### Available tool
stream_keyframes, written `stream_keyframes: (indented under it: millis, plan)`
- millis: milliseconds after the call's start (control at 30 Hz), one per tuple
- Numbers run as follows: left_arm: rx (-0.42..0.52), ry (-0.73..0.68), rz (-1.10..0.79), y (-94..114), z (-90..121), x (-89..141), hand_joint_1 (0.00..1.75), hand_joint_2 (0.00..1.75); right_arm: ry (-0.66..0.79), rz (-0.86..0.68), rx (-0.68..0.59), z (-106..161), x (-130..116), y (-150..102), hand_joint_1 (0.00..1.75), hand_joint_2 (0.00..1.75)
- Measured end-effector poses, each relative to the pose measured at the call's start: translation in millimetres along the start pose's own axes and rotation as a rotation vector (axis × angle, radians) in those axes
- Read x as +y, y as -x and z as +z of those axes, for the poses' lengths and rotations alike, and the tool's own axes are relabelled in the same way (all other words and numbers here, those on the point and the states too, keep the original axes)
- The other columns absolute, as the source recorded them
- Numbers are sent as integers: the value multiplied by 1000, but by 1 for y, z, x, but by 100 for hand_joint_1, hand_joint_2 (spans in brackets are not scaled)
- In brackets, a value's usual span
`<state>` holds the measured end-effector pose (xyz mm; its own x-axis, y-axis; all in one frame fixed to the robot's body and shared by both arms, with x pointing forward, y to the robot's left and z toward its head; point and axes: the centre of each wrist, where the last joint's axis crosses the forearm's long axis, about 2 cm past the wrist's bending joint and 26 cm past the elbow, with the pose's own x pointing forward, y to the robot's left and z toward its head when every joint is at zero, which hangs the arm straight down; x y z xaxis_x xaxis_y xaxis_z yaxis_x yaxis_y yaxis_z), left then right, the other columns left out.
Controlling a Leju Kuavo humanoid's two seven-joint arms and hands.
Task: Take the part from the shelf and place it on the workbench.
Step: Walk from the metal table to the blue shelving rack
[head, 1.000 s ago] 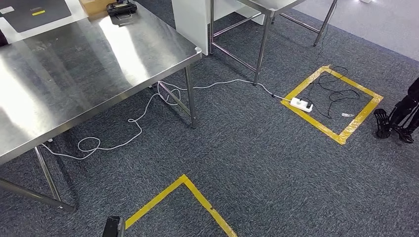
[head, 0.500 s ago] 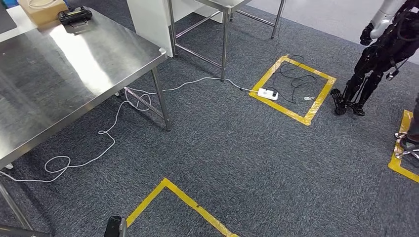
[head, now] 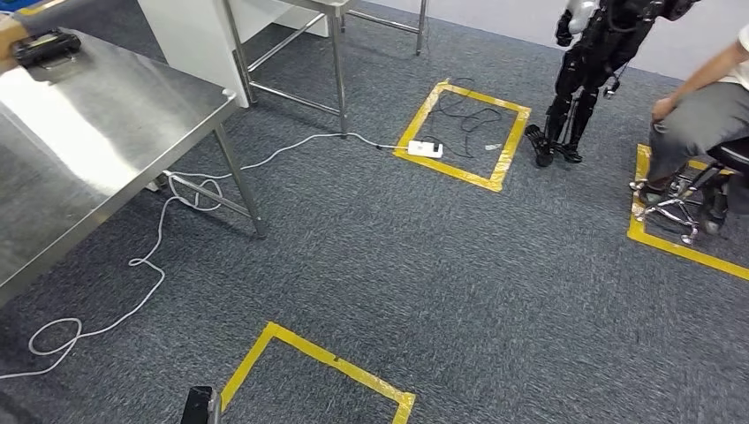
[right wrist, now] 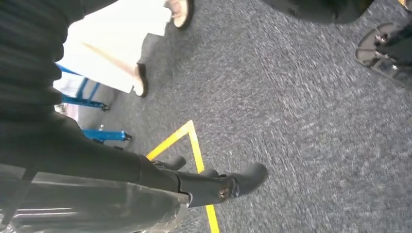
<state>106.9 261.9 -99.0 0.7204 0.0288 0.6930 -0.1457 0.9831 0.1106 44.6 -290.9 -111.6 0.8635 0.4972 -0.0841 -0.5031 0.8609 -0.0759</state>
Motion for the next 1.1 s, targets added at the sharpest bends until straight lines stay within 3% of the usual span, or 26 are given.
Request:
stream_keyframes:
  millis: [200,400,500,833,1100]
  plan:
    - [27,6,2,4,2,1,0,0,-6,1,5,0,2,0,0,175]
    - [264,100,-17,7,4,1,0,0,-10,1,13,0,2,0,0,175]
    - [336,139,-41,8,5,0,0,0,-10,-1,13,0,1,-1,0,175]
    - [367,161,-71,10,5,1,0,0,-18,-10,18,0,3,0,0,175]
    - [420,259,-243,8,5,-6,0,0,-21,-6,16,1,1,-3,0,175]
